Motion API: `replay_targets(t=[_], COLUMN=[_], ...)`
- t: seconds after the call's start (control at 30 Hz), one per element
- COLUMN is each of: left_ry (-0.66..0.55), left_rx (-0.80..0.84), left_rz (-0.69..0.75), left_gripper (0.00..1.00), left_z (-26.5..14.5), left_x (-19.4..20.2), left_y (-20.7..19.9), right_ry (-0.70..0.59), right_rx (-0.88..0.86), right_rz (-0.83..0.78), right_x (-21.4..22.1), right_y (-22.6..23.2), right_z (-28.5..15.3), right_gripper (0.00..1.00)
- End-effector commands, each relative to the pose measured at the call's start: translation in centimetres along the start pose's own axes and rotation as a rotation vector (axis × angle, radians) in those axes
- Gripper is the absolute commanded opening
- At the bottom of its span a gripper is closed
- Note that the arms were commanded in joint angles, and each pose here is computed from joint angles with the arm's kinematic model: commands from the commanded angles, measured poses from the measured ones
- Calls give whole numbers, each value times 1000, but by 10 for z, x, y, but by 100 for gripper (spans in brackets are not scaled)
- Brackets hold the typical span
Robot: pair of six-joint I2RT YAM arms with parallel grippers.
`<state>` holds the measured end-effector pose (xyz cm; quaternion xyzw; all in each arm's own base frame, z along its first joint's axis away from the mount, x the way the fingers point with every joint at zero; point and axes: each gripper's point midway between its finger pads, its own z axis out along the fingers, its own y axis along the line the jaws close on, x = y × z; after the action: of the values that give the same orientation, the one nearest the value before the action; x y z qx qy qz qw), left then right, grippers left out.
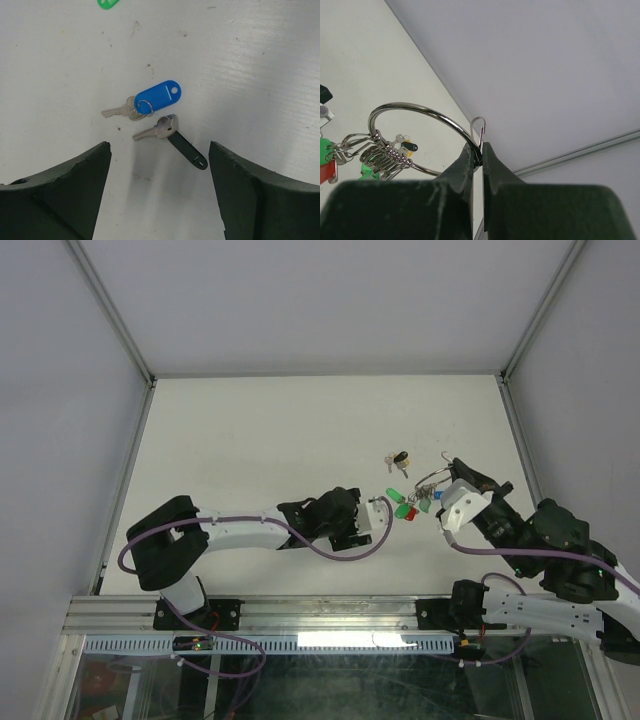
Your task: Put the keys on the keyring
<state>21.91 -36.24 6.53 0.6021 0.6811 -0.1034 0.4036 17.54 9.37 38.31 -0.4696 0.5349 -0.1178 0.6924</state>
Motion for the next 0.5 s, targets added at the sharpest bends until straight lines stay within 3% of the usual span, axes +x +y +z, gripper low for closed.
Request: replay_targets(t=[0.0, 0.47], left_ry=[-102, -76], left_rx=[-36, -30], left_rz=[46, 81], left_gripper=[77, 62], left_z=[4, 22], left_x=[-37, -30], left_y=[10, 7], right_ry=[-37, -37], right_rx=[75, 56], right_rz=[102, 105], right_x=[-10, -10], right_y=[-25, -20], right_z=[-8, -6], right_gripper=[0, 0])
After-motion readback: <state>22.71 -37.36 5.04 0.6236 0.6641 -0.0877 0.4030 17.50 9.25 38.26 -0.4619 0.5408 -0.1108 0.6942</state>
